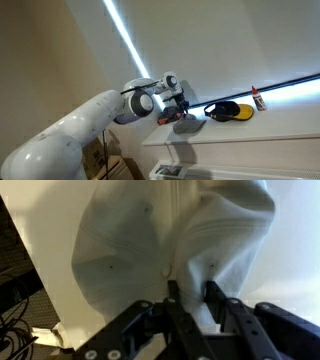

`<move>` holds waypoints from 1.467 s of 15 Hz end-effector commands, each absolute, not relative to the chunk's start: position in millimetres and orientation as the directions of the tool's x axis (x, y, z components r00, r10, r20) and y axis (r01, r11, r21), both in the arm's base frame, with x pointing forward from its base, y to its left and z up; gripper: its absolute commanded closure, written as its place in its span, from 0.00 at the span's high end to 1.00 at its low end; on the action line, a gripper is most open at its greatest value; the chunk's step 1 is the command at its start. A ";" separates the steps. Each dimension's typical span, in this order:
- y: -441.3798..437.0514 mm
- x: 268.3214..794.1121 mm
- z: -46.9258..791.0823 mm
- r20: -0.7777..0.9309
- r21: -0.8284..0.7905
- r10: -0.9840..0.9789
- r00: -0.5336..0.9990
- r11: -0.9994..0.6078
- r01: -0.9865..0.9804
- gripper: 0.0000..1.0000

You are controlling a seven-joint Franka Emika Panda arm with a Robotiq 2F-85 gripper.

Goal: Place the black cap on the blue can, move the gray cap to the right, and move the bottle to the left

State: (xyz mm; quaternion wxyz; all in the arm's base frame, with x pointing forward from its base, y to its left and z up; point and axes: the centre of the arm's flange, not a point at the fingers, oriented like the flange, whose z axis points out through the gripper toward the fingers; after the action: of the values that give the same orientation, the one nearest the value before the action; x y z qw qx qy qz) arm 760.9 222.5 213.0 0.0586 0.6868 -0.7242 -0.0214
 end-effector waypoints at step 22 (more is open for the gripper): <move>-170.0 768.2 543.2 0.233 -0.868 -0.752 -0.616 0.125 -0.480 0.01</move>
State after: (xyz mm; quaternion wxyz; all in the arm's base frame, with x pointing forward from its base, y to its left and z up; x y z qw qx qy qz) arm 812.8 -113.2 552.8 -0.1204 0.4737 -0.7237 0.4872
